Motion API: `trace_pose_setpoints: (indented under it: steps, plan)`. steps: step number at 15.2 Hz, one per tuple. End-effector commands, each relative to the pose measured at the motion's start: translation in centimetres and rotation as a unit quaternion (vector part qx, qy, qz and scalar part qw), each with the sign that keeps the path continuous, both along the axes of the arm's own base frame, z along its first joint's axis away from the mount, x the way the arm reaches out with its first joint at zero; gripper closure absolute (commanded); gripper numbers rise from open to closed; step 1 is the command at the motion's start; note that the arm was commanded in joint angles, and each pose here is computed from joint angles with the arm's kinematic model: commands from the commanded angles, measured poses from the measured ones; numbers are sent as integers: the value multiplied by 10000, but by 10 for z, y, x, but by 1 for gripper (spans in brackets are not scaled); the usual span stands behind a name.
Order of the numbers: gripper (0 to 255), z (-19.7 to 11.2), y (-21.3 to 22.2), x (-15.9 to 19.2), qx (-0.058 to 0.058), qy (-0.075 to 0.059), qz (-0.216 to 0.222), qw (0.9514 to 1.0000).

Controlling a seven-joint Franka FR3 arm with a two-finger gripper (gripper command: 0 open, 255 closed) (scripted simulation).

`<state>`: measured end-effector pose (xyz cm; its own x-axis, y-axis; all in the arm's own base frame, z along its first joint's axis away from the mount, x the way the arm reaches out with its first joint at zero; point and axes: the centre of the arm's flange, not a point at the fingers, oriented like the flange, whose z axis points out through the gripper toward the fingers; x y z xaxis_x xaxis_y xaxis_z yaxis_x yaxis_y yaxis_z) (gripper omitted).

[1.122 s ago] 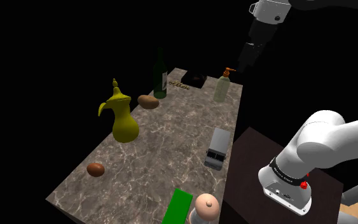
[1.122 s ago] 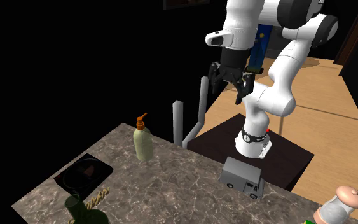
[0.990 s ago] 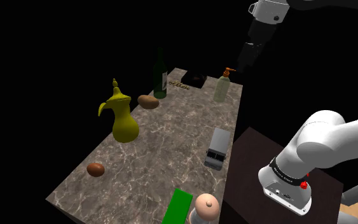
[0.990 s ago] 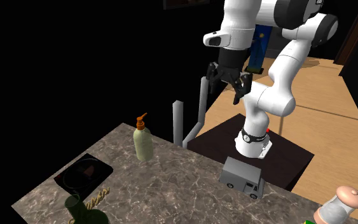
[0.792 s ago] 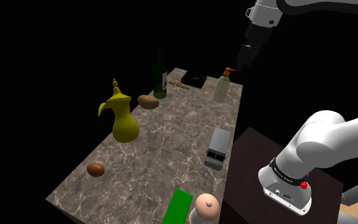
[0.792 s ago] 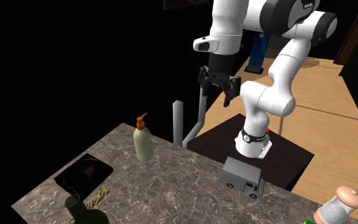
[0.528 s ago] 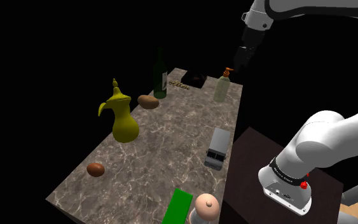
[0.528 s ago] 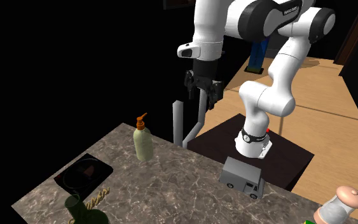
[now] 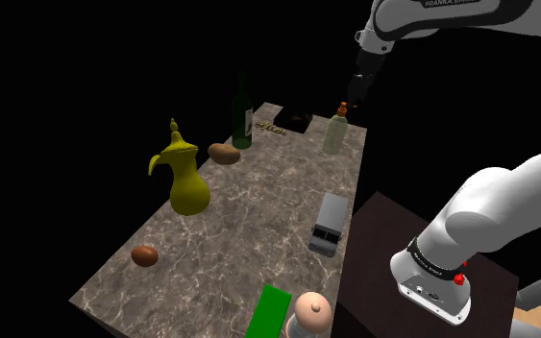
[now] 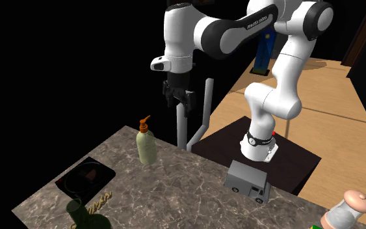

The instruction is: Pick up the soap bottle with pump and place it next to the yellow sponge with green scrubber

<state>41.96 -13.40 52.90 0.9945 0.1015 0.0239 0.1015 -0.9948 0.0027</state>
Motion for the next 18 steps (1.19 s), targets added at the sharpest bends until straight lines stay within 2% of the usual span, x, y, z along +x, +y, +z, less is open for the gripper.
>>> trace_pose_setpoints:
  steps: [1,12,18]
  plan:
    - [0,-10,-17,15,-13,19,42,10000]
    - [0,-70,-121,97,-63,127,230,9996]
    - [0,-99,-126,101,-66,132,238,9996]
